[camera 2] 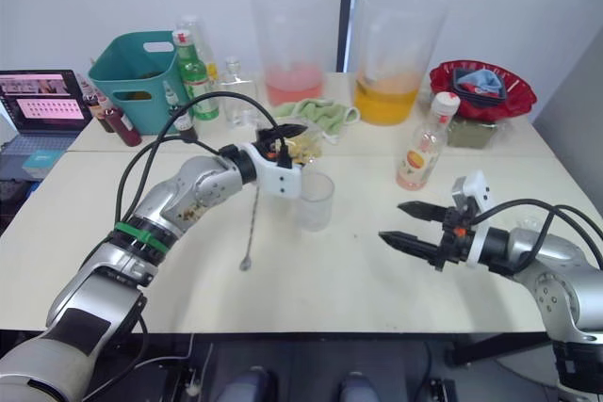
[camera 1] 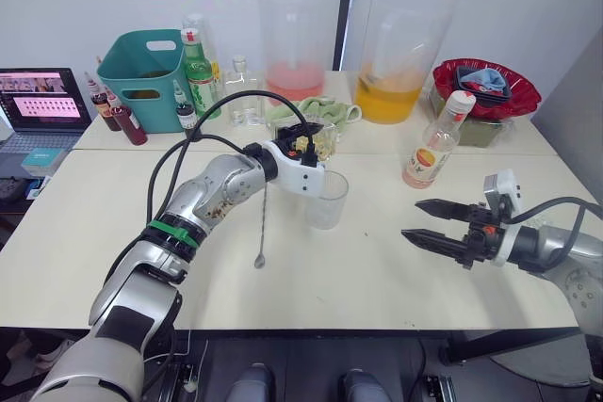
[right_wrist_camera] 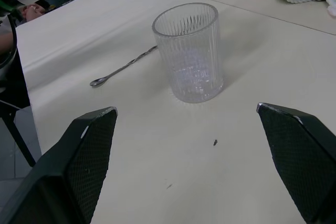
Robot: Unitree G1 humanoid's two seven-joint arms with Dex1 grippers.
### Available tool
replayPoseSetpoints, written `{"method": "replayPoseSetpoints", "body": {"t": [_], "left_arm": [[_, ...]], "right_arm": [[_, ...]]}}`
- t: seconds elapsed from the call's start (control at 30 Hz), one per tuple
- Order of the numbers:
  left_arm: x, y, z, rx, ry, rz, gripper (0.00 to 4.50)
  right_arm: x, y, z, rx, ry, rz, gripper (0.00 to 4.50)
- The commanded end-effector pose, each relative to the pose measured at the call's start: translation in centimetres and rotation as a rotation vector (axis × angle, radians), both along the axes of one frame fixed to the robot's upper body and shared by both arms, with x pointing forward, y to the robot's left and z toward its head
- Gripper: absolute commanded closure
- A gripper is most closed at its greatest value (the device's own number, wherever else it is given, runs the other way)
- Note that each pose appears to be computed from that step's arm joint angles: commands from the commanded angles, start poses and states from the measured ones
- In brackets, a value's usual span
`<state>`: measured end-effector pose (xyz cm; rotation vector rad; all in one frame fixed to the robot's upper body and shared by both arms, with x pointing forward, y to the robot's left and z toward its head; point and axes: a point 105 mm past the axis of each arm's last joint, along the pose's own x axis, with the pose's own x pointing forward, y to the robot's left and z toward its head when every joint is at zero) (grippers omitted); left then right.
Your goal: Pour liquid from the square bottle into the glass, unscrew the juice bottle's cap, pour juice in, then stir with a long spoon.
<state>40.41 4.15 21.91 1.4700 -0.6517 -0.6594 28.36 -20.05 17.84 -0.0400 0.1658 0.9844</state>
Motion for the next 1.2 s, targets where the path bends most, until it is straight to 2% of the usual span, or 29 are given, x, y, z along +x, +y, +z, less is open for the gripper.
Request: {"method": "replayPoseSetpoints", "body": {"t": [0.03,0.37,0.5,0.73,1.03,1.2], "left_arm": [[-0.6,-0.8,3.3,-0.054,-0.142,-0.036,1.72],[-1.0,-1.4,3.4,0.005,-0.254,-0.063,1.72],[-0.8,-1.4,3.4,-0.003,-0.262,-0.053,1.72],[-1.0,-1.8,3.5,0.056,-0.356,-0.065,1.72],[-1.1,-2.0,2.8,0.129,-0.462,-0.072,1.72],[-0.9,-1.9,2.3,0.155,-0.48,-0.072,1.72]], "right_arm": [[-0.1,-0.2,1.4,-0.028,-0.076,-0.015,0.0],[0.2,-0.6,1.6,-0.04,-0.094,-0.042,0.0],[0.2,-0.5,1.5,-0.034,-0.098,-0.045,0.0],[0.1,-0.6,1.6,-0.044,-0.096,-0.039,0.0],[0.3,-0.5,1.7,-0.052,-0.102,-0.037,0.0],[0.4,-0.5,1.7,-0.058,-0.105,-0.039,0.0]]}}
